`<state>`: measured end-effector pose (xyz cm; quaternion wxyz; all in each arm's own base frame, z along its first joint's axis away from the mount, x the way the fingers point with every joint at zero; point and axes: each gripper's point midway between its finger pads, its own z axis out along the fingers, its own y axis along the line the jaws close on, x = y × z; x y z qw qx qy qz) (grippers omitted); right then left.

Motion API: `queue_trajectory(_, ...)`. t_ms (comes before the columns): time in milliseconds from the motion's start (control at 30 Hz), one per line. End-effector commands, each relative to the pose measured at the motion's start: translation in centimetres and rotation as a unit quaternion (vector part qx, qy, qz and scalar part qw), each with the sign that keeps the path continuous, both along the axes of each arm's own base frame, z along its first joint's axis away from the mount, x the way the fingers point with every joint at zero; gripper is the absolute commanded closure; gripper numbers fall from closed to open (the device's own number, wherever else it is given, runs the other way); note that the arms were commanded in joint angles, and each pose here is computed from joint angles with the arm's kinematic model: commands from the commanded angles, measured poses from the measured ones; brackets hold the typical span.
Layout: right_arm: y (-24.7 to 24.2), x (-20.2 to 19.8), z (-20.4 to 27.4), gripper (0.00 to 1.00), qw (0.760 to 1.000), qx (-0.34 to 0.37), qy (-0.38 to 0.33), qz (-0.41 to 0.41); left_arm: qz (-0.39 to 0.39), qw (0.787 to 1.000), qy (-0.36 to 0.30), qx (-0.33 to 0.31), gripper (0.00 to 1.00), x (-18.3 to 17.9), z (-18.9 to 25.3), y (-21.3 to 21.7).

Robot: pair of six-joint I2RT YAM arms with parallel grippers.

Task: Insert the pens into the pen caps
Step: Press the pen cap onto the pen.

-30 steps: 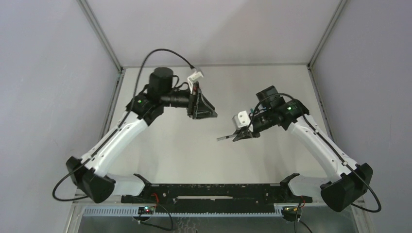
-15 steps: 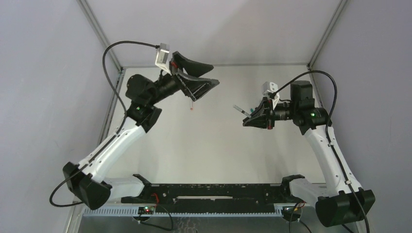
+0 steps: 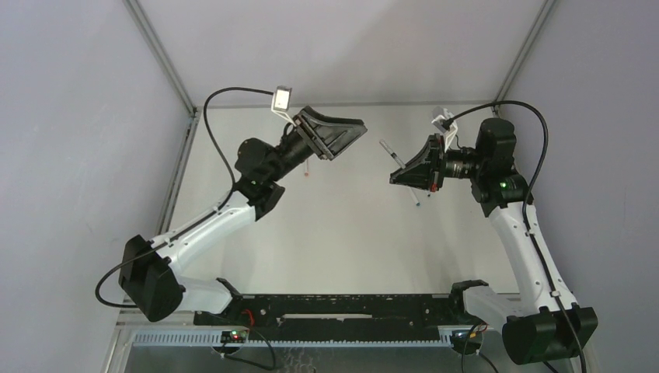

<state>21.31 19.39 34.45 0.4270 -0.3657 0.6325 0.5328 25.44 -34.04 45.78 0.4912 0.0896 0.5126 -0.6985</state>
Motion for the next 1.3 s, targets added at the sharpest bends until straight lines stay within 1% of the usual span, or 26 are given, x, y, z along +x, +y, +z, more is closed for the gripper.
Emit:
queue_trajectory(0,0.0,0.4,1.2,1.00,1.000,0.018,0.016,-0.016,0.025,0.999,-0.023,-0.033,0.26,0.0,1.6,0.2)
queue_trajectory(267,0.1,0.4,1.3,1.00,1.000,0.018,0.016,-0.017,0.034,0.999,-0.011,0.013,0.31,0.8,-0.6,-1.8)
queue_trajectory(600,0.5,0.9,0.8,1.00,0.999,0.016,0.021,-0.023,0.003,1.000,-0.016,0.026,0.36,0.1,-0.8,-3.8)
queue_trajectory(933,0.8,1.0,0.4,1.00,0.999,0.014,0.026,-0.021,-0.023,0.999,-0.019,0.025,0.47,-0.6,-0.4,-4.6)
queue_trajectory(1067,0.9,1.1,0.2,1.00,0.999,0.013,0.030,-0.023,-0.027,0.999,-0.020,0.023,0.53,-0.7,-0.1,-4.7)
queue_trajectory(1267,1.0,1.1,0.3,1.00,0.999,0.016,0.030,-0.021,-0.039,0.999,-0.019,0.024,0.70,-0.8,-0.2,-5.1)
